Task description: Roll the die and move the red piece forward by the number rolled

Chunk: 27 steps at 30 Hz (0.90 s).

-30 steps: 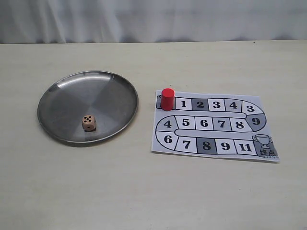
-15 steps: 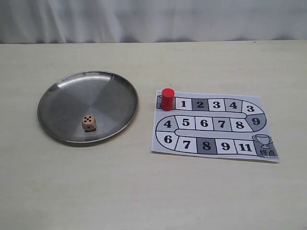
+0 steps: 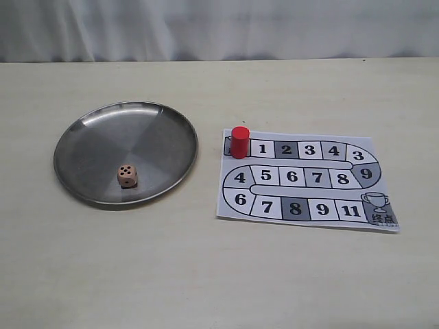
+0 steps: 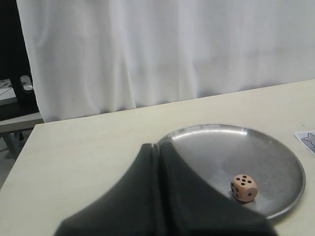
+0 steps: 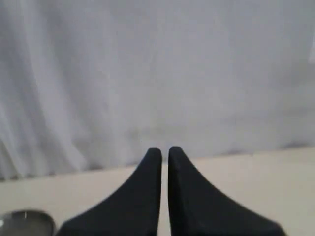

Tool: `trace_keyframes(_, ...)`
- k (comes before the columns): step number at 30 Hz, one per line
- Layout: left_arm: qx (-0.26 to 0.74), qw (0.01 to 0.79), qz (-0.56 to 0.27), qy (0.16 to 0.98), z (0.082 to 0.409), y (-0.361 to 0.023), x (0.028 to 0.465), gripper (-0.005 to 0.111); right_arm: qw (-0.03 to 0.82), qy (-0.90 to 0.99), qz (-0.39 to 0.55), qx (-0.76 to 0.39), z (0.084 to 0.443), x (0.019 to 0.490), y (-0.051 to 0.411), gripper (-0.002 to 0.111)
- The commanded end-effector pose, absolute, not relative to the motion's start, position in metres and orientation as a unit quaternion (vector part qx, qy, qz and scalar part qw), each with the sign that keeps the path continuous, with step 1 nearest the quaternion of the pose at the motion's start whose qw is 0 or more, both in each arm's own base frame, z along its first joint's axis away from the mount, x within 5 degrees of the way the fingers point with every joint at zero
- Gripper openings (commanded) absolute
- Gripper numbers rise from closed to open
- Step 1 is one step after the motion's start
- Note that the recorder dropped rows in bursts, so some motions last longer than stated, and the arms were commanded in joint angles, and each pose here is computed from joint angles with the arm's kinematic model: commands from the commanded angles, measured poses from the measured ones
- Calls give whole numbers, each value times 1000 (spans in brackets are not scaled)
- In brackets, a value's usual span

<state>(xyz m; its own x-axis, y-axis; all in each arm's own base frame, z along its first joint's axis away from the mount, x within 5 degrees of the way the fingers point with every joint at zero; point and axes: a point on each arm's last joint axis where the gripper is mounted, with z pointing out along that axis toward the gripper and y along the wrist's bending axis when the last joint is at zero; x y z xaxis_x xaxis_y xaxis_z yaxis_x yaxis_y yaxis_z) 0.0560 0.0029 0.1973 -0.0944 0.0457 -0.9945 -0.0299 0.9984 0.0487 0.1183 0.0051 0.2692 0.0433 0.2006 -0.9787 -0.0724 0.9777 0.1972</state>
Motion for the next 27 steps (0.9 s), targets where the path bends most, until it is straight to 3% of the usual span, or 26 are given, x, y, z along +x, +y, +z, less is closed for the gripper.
trace_keyframes(1,8,676,24,736,198,2,56,0,621,776,99,49,245,161,7,5)
trace_keyframes(5,8,676,24,736,198,2,56,0,526,839,138,-15,224,201,29,5)
trace_keyframes(11,8,676,24,736,198,2,56,0,433,868,194,-150,210,245,103,5)
trace_keyframes(14,8,676,24,736,198,2,56,0,415,848,227,-241,212,262,174,5)
trace_keyframes(17,8,676,24,736,198,2,56,0,419,834,179,-312,212,274,256,5)
trace_keyframes(20,8,676,24,736,198,2,56,0,424,845,80,-315,198,284,305,21)
trace_keyframes(22,8,676,24,736,198,2,56,0,405,853,24,-328,188,292,339,43)
trace_keyframes(23,8,676,24,736,198,2,56,0,388,859,-3,-334,185,299,343,49)
trace_keyframes(27,8,676,24,736,198,2,56,0,299,898,6,-322,181,331,356,49)
